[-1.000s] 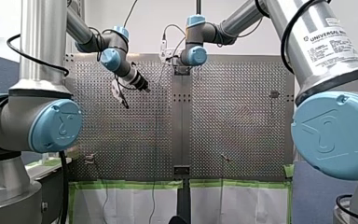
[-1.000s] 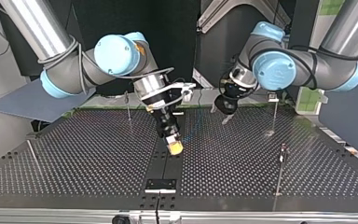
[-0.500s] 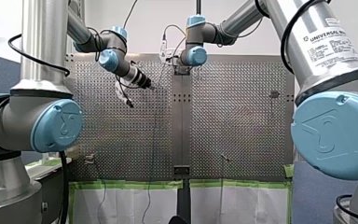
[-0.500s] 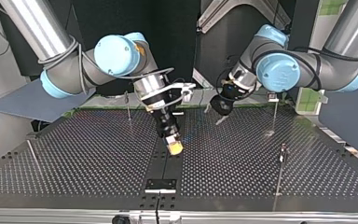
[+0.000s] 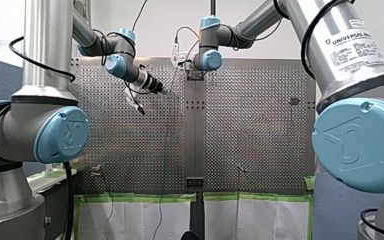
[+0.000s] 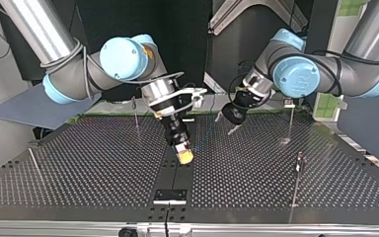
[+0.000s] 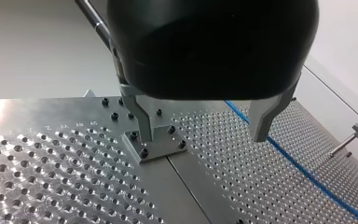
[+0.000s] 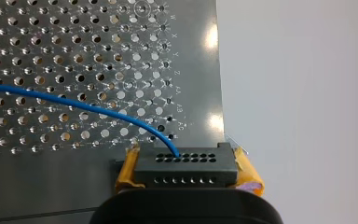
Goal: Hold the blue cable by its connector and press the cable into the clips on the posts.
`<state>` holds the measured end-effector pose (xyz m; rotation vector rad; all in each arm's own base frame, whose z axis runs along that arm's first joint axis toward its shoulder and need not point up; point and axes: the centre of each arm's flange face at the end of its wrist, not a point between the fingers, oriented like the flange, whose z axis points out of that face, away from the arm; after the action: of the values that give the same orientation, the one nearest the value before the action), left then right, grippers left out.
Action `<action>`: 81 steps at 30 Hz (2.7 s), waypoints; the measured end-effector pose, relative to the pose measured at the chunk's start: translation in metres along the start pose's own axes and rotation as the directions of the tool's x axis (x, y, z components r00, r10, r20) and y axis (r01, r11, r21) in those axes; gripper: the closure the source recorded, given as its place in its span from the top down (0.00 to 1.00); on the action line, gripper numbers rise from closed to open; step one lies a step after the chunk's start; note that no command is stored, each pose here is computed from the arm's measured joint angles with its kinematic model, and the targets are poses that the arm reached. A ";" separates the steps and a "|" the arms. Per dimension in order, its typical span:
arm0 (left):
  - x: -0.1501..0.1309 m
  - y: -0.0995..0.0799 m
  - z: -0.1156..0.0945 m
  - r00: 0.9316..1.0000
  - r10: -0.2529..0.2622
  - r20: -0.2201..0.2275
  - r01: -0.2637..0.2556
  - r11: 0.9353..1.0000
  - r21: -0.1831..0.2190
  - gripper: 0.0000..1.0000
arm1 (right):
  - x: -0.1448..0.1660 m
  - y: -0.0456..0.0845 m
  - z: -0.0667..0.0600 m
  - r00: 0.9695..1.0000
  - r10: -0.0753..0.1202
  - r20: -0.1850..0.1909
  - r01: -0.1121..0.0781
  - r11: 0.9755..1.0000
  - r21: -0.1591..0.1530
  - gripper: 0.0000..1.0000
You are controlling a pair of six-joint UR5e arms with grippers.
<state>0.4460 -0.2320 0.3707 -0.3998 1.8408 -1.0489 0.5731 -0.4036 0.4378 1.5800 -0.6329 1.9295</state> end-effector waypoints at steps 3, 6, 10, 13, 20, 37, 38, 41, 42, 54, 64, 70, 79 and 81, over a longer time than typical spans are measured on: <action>0.000 0.000 0.000 1.000 -0.008 -0.001 0.008 1.000 -0.001 0.99 | -0.001 -0.001 0.000 1.000 0.000 0.000 0.000 1.000 0.001 0.00; 0.002 0.000 0.000 1.000 -0.022 -0.004 0.022 1.000 0.000 0.99 | -0.001 -0.002 0.000 1.000 -0.001 0.001 0.001 1.000 0.003 0.00; 0.004 -0.001 0.000 0.999 -0.043 -0.009 0.043 0.999 0.002 0.99 | -0.002 -0.002 0.000 1.000 -0.002 0.002 0.002 1.000 0.003 0.00; 0.004 -0.002 -0.001 0.998 -0.062 -0.009 0.062 0.998 -0.001 0.99 | -0.002 -0.001 0.000 1.000 -0.003 0.002 0.003 1.000 0.001 0.00; 0.004 -0.003 -0.001 0.993 -0.118 -0.009 0.118 0.993 0.002 0.99 | -0.002 0.000 0.000 1.000 -0.004 0.002 0.004 1.000 0.000 0.00; 0.001 -0.014 0.008 0.978 -0.207 -0.026 0.209 0.970 0.123 0.99 | -0.003 -0.007 0.000 1.000 0.000 0.001 0.000 1.000 0.012 0.00; 0.000 -0.014 0.009 0.977 -0.214 -0.021 0.215 0.968 0.129 0.99 | -0.003 -0.008 0.000 1.000 0.001 0.001 -0.001 1.000 0.013 0.00; -0.002 -0.013 0.011 0.973 -0.231 -0.012 0.231 0.962 0.146 0.99 | -0.003 -0.009 0.000 1.000 0.001 0.001 -0.001 1.000 0.015 0.00; -0.003 -0.013 0.012 0.972 -0.236 -0.011 0.235 0.960 0.151 0.99 | -0.003 -0.009 0.000 1.000 0.001 0.001 -0.001 1.000 0.016 0.00; -0.003 -0.021 0.020 0.956 -0.291 -0.035 0.291 0.926 0.240 0.99 | -0.003 -0.011 0.000 1.000 0.001 -0.001 -0.001 1.000 0.017 0.00; 0.010 0.000 0.048 0.942 -0.332 -0.055 0.335 0.907 0.255 0.99 | -0.003 -0.011 0.000 1.000 0.001 -0.001 -0.001 1.000 0.019 0.00; 0.011 0.005 0.052 0.945 -0.323 -0.045 0.323 0.911 0.255 0.99 | -0.003 -0.012 0.000 1.000 0.000 -0.001 0.000 1.000 0.020 0.00; 0.008 0.008 0.052 0.961 -0.277 -0.014 0.272 0.931 0.244 0.99 | -0.004 -0.013 0.000 1.000 -0.001 -0.002 0.001 1.000 0.020 0.00; 0.007 0.007 0.052 0.966 -0.260 -0.007 0.253 0.935 0.246 0.99 | -0.004 -0.013 0.000 1.000 -0.001 -0.002 0.001 1.000 0.020 0.00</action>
<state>0.4878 -0.2583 0.3512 -0.5113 1.6391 -1.4267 0.5823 -0.3948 0.4341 1.5904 -0.6139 1.9424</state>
